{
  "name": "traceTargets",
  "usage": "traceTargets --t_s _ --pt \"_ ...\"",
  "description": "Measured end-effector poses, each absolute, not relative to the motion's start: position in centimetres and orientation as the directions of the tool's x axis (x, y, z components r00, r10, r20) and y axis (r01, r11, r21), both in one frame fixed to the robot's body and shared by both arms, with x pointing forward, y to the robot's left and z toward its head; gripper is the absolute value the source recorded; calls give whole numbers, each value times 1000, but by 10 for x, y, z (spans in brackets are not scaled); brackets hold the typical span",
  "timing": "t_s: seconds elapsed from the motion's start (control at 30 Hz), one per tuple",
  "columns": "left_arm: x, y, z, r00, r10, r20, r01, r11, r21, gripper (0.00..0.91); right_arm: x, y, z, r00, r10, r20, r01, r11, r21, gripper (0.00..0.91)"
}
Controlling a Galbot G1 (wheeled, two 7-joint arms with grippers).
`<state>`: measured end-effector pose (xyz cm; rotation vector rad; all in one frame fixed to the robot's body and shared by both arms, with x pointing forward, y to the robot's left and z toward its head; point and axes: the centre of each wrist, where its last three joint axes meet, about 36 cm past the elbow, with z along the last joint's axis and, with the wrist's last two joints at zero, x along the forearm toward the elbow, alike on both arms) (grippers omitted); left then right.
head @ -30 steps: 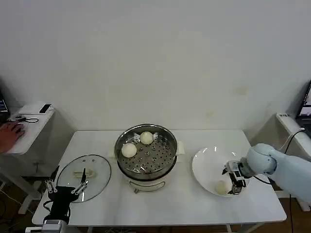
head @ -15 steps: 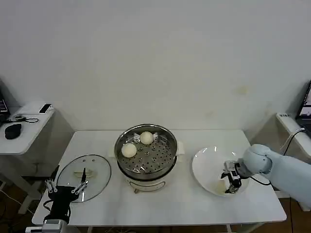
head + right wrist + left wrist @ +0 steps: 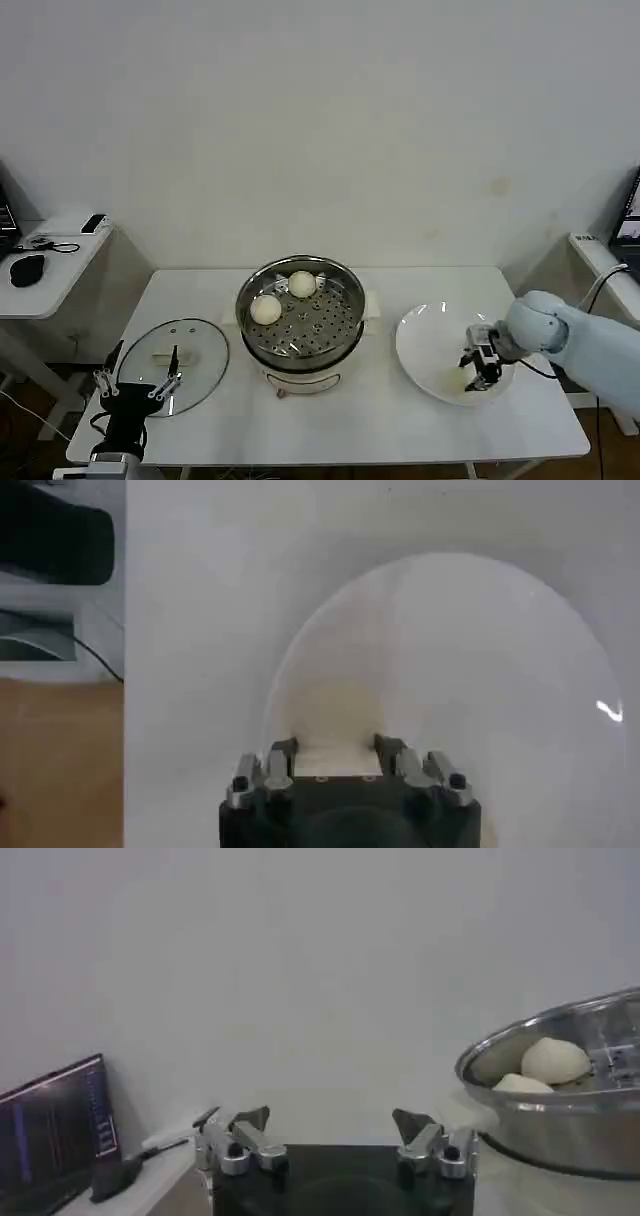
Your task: Take steamed baozi put them in steamer then cover it.
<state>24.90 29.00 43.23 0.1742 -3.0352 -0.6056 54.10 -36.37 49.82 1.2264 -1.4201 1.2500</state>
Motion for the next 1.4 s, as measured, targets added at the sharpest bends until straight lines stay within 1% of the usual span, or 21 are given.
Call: traceTargets --t_s 0.27,0.47,0.67,1.0,1.2,1.4 --pt "249 290 435 -993 -115 13 -101 917 385 907 559 -365 531 -219 -160 962 -976 48 -214 554" --pt "249 292 438 -994 -113 4 -103 915 389 907 581 -357 571 -292 -181 939 -956 60 -286 554" --pt "247 293 440 -993 -120 6 -109 917 384 907 606 -328 614 -352 -216 910 -935 33 -354 554" --pt "241 291 440 -990 -138 11 -124 917 378 907 640 -239 681 -407 -289 866 -888 -98 -450 554" --pt "240 291 443 -988 -152 3 -140 916 375 907 644 -170 690 -379 -326 866 -859 -223 -461 554" --pt "239 294 445 -986 -164 -4 -154 914 375 907 636 -106 679 -315 -348 883 -824 -362 -436 554"
